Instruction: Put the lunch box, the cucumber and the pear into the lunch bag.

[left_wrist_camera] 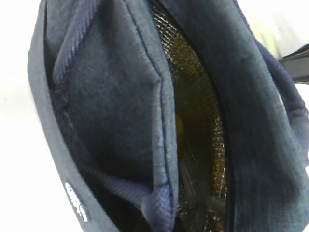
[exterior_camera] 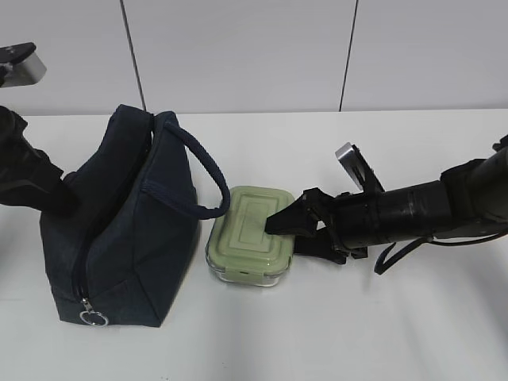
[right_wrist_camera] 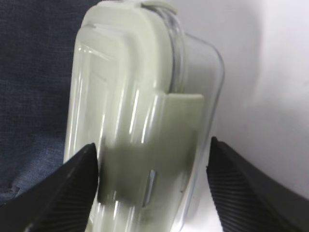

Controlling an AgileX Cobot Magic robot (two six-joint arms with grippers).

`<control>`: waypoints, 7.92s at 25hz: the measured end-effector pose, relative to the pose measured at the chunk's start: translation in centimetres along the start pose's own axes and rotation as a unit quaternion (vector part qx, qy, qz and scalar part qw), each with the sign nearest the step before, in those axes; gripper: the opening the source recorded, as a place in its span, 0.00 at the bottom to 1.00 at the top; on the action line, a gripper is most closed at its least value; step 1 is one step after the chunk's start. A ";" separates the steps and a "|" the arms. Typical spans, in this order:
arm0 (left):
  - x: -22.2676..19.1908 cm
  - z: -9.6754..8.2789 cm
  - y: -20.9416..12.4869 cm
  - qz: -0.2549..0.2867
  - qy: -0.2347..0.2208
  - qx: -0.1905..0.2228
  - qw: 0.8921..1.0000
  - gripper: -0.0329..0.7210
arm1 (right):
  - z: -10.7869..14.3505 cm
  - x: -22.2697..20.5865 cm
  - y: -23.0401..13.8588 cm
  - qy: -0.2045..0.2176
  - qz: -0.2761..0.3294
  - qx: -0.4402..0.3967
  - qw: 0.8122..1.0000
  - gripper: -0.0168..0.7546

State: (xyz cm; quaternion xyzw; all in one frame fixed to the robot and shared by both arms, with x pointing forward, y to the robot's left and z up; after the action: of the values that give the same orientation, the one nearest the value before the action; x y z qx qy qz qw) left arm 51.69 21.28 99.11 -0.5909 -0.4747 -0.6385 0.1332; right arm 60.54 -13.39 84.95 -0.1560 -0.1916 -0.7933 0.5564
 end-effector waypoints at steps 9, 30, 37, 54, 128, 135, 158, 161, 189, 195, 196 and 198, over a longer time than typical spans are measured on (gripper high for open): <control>0.0 0.0 0.0 0.000 0.001 0.000 1.000 0.04 | 0.7 -0.9 -0.6 0.004 0.007 -0.004 1.000 0.44; 0.0 0.0 0.0 0.001 0.001 -0.001 1.000 0.04 | 6.7 5.4 1.5 -0.005 -0.047 0.076 0.996 0.42; 0.0 0.0 0.0 0.002 0.001 -0.002 1.000 0.04 | 12.4 8.6 1.7 0.024 -0.074 0.120 0.990 0.42; 0.0 0.0 -0.1 0.003 -0.002 0.000 1.000 0.04 | 15.7 11.7 1.3 -0.010 -0.072 0.166 0.983 0.42; -0.1 0.0 0.3 -0.003 0.004 0.007 1.000 0.04 | 18.5 1.7 -5.1 -0.205 0.124 0.309 0.920 0.42; -0.1 0.0 0.3 -0.003 0.005 0.006 1.000 0.04 | 18.1 2.1 -6.1 -0.204 0.171 0.326 0.907 0.42; -0.1 0.1 0.3 -0.004 0.006 0.007 1.000 0.04 | 25.5 4.0 -0.2 -0.187 -0.008 0.370 0.910 0.42; -0.1 0.1 0.4 -0.005 0.006 0.007 1.000 0.04 | 26.8 3.6 -0.2 -0.142 -0.031 0.356 0.923 0.42; 0.0 0.8 1.3 -0.040 0.032 0.030 0.998 0.04 | 21.6 -2.6 -0.2 -0.162 0.046 0.371 0.913 0.42; 0.0 0.9 1.5 -0.044 0.036 0.036 0.998 0.04 | 19.4 -1.6 -1.3 -0.222 0.122 0.394 0.883 0.42; 0.0 1.0 1.5 -0.045 0.036 0.037 0.998 0.04 | 19.1 -1.4 -1.5 -0.228 0.133 0.396 0.880 0.42; 0.0 1.0 1.5 -0.046 0.036 0.038 0.998 0.04 | 18.9 -1.2 -1.8 -0.229 0.154 0.407 0.871 0.42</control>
State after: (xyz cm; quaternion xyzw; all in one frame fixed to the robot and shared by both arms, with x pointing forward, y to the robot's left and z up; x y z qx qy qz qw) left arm 53.39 21.27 99.63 -0.5395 -0.5201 -0.6464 0.1437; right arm 59.86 -2.76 100.74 -0.1205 -0.5931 -0.4914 0.6263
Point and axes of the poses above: a point on each arm's last joint axis where the gripper is mounted, x pointing back along that axis away from the gripper, z along the wrist's bending axis when the last joint is at zero, y = z × x, the point moved 5 cm from there along -x, pointing out along that axis toward the gripper, and after that the axes turned 13 degrees about -x, right-handed, at the moved point
